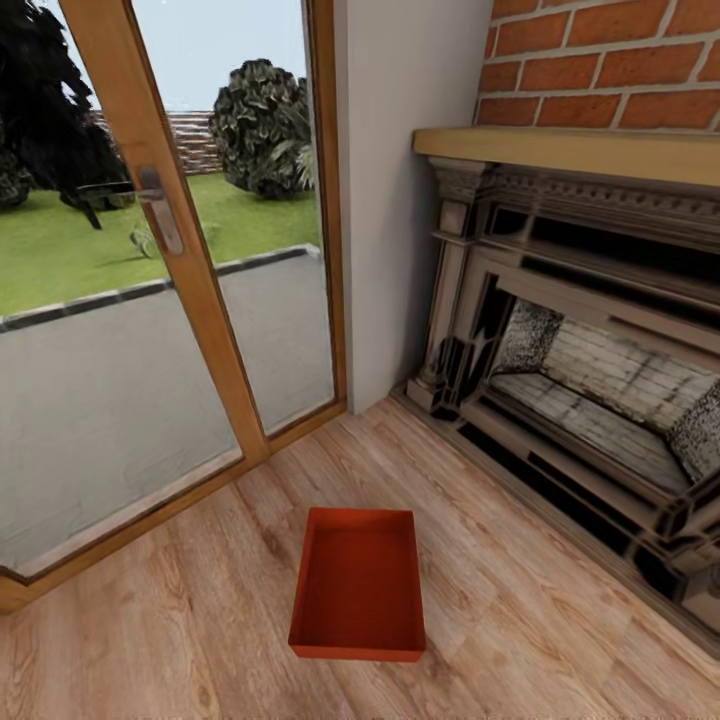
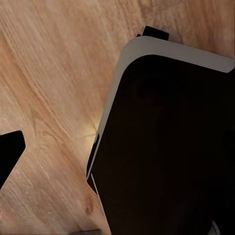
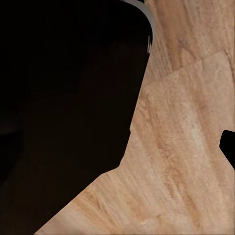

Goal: Move the two storage containers from the living room to the garage. In the garage, place one container on the floor and stack the other container on top of it (either order is fine).

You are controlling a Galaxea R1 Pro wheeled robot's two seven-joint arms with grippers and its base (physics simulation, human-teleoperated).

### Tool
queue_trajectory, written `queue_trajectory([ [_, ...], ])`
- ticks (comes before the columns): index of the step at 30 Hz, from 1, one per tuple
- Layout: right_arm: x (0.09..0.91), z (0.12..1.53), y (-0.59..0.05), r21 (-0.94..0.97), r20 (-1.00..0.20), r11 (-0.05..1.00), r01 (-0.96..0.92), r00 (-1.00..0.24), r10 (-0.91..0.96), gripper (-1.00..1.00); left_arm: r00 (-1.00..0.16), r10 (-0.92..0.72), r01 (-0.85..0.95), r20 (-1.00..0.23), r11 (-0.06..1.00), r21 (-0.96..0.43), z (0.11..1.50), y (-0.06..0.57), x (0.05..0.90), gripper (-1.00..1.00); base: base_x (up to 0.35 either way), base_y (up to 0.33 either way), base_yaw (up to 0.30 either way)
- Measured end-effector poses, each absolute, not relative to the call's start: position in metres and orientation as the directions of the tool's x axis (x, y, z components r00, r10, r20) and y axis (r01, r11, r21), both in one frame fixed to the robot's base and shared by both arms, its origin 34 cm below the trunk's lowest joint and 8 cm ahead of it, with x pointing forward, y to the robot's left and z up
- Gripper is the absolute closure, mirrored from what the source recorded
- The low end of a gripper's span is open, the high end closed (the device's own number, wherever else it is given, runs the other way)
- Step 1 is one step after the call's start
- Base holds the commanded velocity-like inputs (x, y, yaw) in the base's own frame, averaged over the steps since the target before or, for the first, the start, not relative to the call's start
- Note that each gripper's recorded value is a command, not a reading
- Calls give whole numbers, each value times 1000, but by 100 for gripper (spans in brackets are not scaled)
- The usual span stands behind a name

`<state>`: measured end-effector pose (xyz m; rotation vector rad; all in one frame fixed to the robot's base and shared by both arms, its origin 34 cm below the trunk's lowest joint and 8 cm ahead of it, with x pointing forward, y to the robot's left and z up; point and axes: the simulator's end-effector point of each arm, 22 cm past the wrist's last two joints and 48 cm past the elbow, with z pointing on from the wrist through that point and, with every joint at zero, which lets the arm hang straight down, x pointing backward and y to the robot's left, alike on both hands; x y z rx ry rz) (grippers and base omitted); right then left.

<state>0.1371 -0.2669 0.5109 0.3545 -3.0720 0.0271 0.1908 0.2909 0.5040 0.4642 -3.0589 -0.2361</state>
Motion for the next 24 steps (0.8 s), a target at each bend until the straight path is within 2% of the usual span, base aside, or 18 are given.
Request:
queue_trajectory([
  [24,122,511,-268,-5,90,974,-228,-970,-227,-100,-953,-298,-286,53,944,166,502,290,175,-100,0,0,0],
])
